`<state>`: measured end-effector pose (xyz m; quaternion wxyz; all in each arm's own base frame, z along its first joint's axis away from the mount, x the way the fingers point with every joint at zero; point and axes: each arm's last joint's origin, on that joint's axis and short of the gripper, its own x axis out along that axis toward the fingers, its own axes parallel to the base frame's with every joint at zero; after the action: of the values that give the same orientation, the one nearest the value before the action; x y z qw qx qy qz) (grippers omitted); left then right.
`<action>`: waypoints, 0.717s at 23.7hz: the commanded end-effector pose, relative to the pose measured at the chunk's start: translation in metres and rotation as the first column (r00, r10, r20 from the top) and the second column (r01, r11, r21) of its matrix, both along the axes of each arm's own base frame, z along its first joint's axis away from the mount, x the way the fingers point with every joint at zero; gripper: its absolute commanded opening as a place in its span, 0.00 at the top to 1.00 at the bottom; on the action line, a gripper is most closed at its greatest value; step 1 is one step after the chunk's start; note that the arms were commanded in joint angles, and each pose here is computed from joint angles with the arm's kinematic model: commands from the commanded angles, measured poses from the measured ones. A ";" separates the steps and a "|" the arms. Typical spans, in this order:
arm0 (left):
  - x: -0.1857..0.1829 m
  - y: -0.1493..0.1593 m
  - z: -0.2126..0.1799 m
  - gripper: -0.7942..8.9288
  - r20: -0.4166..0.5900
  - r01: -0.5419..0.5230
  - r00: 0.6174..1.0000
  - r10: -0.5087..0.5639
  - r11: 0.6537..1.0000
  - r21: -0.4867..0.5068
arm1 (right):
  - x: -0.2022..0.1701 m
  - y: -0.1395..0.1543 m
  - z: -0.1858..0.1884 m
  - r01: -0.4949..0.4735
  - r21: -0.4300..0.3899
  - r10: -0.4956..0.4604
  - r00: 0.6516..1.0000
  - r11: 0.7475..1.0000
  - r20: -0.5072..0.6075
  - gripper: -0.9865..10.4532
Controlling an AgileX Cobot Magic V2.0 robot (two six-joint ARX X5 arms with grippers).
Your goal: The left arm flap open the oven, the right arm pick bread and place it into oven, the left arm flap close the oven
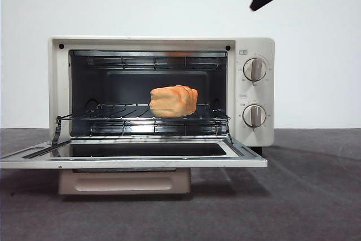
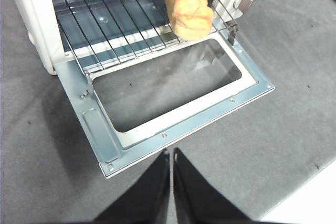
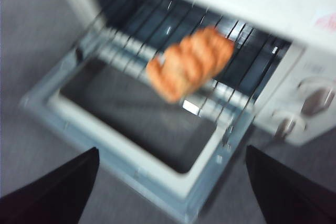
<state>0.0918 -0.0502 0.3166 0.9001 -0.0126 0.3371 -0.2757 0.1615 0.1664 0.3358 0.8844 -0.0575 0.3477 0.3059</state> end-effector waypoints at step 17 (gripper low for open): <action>0.019 -0.009 -0.001 0.90 -0.013 -0.003 1.000 0.003 1.000 -0.003 | -0.015 -0.003 -0.027 -0.225 0.108 0.229 0.973 0.968 -0.029 0.53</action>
<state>0.1088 -0.0584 0.3140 0.8975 -0.0122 0.3454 -0.2740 0.1466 0.1605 0.3049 0.8387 -0.0416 0.3499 0.4153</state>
